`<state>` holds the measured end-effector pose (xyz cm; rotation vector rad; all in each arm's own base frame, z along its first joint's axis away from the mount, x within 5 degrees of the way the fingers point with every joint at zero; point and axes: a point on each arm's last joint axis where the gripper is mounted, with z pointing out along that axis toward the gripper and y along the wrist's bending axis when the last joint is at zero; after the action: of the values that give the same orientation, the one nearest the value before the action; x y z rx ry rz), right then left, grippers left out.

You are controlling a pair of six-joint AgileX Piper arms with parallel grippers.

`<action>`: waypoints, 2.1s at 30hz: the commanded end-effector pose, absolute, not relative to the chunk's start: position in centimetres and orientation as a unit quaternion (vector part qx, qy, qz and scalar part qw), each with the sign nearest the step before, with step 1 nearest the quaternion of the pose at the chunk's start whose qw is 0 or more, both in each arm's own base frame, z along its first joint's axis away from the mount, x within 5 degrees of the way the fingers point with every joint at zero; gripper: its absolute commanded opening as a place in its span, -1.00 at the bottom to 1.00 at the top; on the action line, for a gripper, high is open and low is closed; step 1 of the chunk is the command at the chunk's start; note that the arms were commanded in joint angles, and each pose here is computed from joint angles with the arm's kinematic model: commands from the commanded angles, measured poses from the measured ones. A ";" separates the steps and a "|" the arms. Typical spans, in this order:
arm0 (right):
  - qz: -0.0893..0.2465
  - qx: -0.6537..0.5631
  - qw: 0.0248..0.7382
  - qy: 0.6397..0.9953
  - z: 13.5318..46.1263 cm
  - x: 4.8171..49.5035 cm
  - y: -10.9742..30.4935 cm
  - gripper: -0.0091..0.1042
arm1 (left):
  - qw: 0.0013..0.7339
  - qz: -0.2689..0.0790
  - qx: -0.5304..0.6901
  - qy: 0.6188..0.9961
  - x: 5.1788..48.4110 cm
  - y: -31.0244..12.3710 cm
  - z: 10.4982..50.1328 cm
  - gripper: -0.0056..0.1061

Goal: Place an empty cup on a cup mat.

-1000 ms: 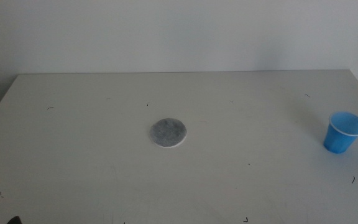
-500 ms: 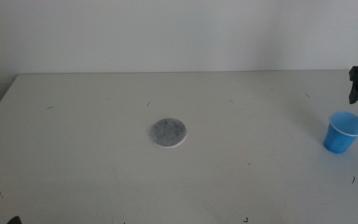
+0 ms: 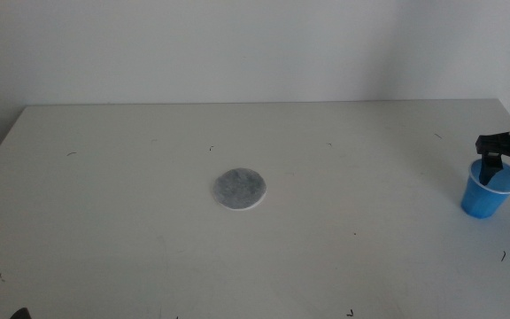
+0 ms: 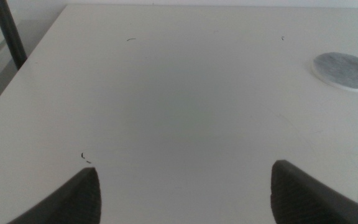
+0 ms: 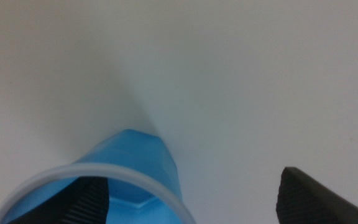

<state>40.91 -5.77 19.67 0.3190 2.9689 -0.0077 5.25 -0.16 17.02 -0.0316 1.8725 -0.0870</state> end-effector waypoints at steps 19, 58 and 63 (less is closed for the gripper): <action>-0.012 0.101 0.104 0.989 23.2 40.5 -5.4 -0.86 | 0.622 -0.044 -0.016 0.782 5.4 -0.2 17.8 0.98; 0.152 -0.122 0.170 0.966 26.8 43.8 27.0 -0.84 | 0.622 -0.044 -0.016 0.782 5.4 -0.2 17.8 0.98; 0.147 -0.125 0.163 0.968 25.9 43.9 27.4 -0.84 | 0.622 -0.044 -0.016 0.782 5.4 -0.2 17.8 0.98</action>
<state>44.89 27.85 21.40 -0.3442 2.8156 0.3978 5.25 -0.16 17.02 -0.0316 1.8725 -0.0870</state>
